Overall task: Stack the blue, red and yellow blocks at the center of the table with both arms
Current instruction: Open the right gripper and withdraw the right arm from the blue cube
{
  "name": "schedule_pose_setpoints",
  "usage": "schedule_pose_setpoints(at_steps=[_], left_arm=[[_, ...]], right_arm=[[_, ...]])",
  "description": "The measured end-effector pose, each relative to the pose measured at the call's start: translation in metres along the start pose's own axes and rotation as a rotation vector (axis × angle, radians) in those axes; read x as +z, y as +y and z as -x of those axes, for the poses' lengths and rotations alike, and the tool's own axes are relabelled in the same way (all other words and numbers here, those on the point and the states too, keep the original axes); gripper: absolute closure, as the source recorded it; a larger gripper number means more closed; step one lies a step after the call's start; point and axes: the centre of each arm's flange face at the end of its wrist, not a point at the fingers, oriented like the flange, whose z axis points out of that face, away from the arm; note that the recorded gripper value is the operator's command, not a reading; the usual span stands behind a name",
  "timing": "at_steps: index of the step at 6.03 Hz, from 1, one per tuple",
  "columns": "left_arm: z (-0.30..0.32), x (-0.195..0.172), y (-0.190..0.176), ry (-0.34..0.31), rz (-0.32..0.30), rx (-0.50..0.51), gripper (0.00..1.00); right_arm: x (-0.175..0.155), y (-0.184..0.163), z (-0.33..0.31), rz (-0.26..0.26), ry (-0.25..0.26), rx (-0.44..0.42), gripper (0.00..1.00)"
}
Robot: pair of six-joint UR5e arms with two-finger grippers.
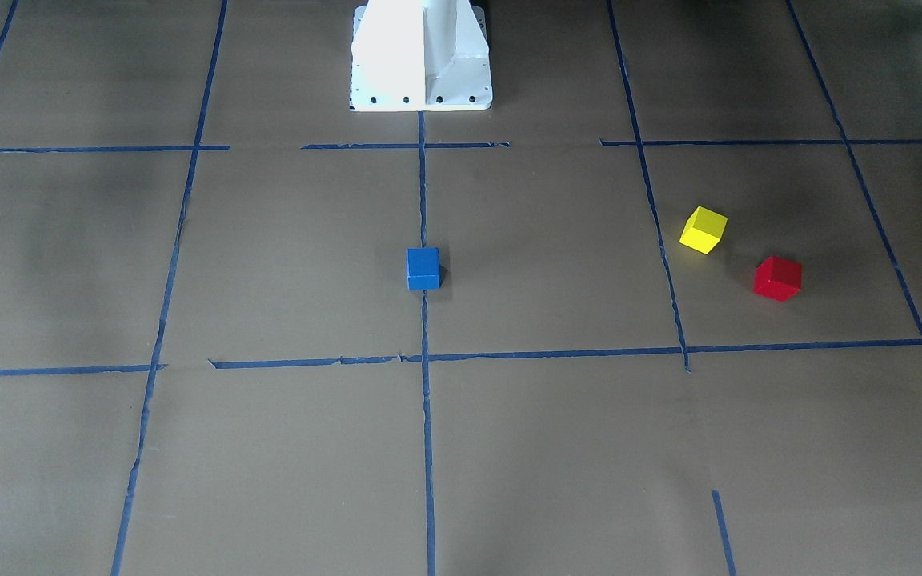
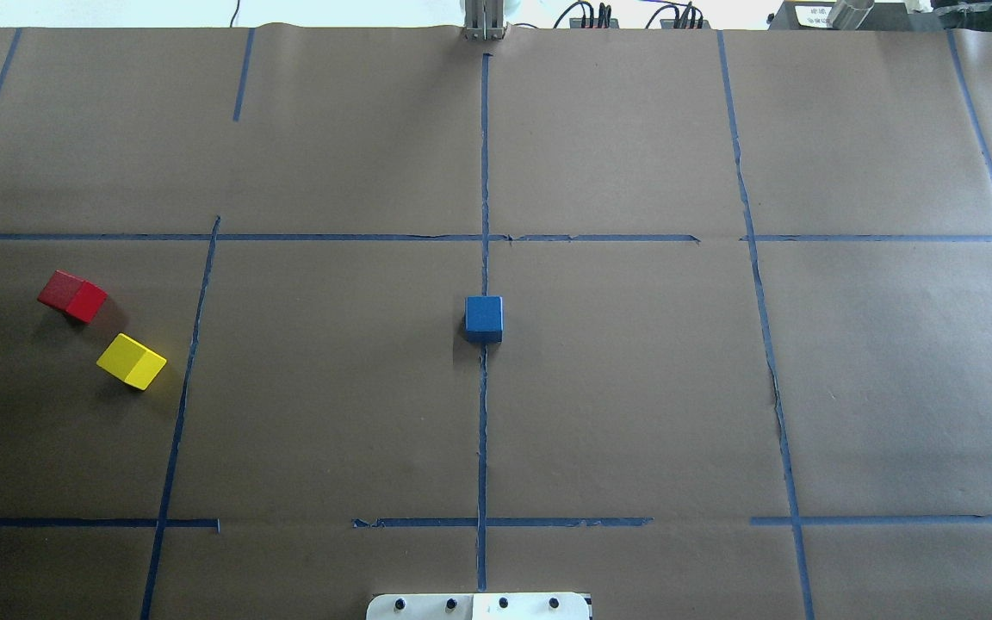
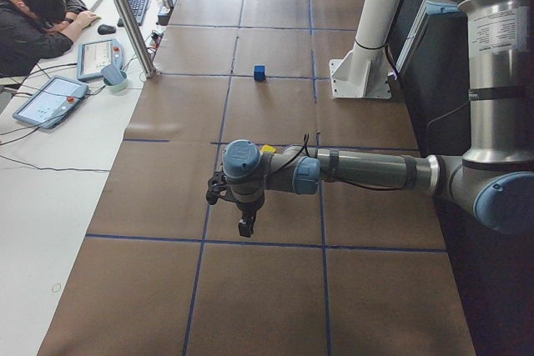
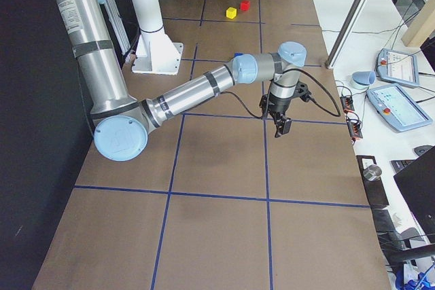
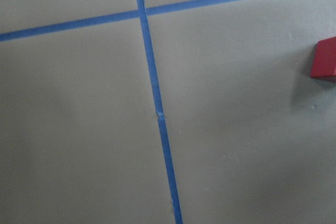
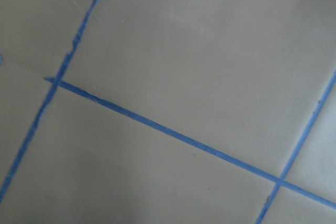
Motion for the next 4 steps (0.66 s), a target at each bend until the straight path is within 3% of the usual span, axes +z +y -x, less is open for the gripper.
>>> schedule_pose_setpoints(at_steps=[1,2,3,4], left_arm=[[-0.009,-0.01,-0.018,-0.003,-0.024,0.025,0.0],[-0.018,-0.019,-0.034,-0.005,-0.047,0.047,0.0],[-0.023,-0.025,-0.043,-0.007,-0.058,0.06,0.0],[-0.025,-0.027,-0.045,-0.006,-0.063,0.069,0.0]], right_arm=[[0.015,0.057,-0.04,0.004,-0.03,-0.009,0.01],[0.039,0.12,-0.068,-0.013,-0.081,0.045,0.03],[0.065,0.179,-0.081,-0.032,-0.121,0.149,0.03],[0.081,0.212,-0.084,-0.048,-0.133,0.25,0.0]])
